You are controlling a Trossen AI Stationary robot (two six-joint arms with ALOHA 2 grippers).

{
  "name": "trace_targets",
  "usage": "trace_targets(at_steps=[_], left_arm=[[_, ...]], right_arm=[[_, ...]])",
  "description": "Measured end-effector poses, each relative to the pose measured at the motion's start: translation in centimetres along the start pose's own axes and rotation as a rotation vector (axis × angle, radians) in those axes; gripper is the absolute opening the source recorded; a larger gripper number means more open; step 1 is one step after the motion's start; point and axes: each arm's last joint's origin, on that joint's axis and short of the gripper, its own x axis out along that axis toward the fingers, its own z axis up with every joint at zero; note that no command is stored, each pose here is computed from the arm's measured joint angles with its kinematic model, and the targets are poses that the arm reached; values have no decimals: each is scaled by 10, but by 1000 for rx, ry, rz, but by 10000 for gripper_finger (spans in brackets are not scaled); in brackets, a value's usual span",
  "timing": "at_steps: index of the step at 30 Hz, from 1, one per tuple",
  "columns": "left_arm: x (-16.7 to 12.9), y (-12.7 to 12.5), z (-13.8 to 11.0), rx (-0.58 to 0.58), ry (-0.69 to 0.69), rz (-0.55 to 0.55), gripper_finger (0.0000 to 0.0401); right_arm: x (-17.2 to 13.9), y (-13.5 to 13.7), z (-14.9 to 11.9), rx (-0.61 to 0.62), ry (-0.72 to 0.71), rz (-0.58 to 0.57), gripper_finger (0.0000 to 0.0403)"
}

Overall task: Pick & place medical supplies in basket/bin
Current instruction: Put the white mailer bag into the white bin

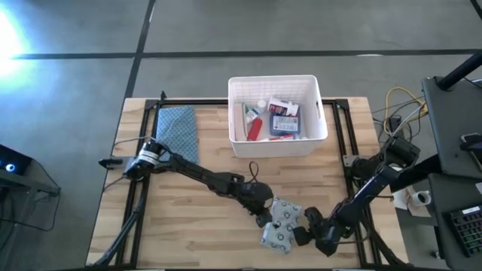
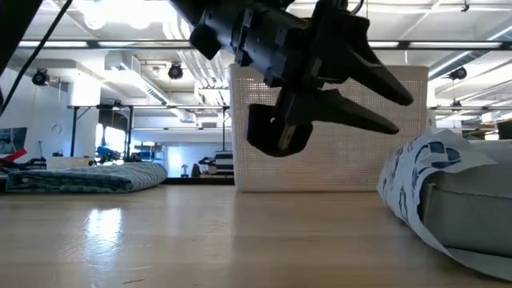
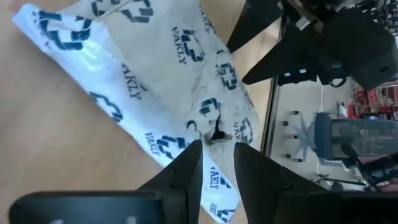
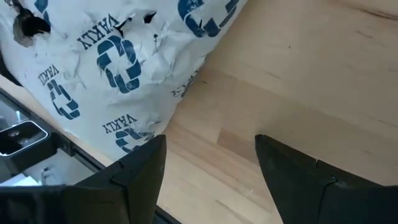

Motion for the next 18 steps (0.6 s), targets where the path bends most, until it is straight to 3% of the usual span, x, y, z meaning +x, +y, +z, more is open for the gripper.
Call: trace_targets(at_steps=[9,18], left_arm=[[17,15,-8,-6,15,36,74],[21,28,-16,12,49,71,74]], right_arm=[[2,7,9,18,-119,77,245],[-2,17,10,-6,-134,116,244]])
